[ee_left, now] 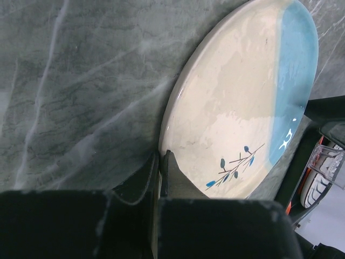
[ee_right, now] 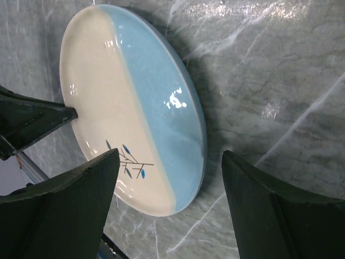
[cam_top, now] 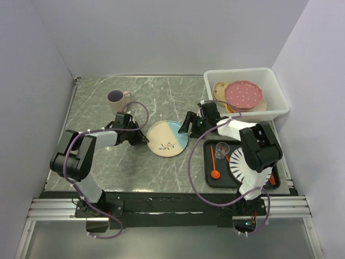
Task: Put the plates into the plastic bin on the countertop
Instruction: Pick up the plate at the center of the board, then place the plate in the plastic bin, then reset both arms
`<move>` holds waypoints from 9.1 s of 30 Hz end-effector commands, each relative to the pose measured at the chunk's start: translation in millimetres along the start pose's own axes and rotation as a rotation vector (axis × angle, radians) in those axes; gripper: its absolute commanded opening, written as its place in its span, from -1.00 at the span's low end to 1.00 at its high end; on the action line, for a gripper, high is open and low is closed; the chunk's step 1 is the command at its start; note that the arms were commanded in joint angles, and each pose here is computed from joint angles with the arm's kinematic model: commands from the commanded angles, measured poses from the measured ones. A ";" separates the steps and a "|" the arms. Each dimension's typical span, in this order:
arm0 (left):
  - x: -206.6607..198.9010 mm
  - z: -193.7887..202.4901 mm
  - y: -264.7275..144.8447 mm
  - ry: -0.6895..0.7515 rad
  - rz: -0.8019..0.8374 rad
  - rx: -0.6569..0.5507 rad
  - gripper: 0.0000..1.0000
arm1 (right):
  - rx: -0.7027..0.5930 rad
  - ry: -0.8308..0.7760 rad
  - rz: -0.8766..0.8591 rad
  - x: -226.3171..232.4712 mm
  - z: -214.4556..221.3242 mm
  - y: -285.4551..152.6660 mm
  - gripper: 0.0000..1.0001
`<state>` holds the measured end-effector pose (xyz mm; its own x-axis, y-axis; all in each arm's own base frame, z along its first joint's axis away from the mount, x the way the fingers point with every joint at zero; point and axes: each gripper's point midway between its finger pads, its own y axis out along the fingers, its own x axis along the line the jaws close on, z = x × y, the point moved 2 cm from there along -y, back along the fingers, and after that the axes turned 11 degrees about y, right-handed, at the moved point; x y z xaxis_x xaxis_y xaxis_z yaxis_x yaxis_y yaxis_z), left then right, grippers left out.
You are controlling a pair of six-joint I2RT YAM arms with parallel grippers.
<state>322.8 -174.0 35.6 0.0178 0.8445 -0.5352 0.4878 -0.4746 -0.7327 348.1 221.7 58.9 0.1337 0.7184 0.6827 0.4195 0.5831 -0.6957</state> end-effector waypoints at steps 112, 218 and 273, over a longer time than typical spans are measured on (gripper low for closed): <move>-36.2 -39.2 -90.6 0.165 0.011 -0.311 0.99 | 0.166 -0.223 -0.594 107.7 30.0 -37.1 -1.00; -33.4 -25.9 -74.8 0.148 0.038 -0.234 0.99 | -0.726 0.319 -0.289 -83.9 -269.7 -227.3 -0.98; -31.1 -23.1 -70.5 0.150 0.029 -0.204 0.99 | -1.088 0.192 0.385 -75.1 -246.1 -310.3 1.00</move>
<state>299.8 -157.5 99.6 0.1296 0.8740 -0.4684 0.6268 -0.4382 -0.6442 437.3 -117.4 224.0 0.5466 0.5713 0.6122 0.8283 -0.2619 -0.4952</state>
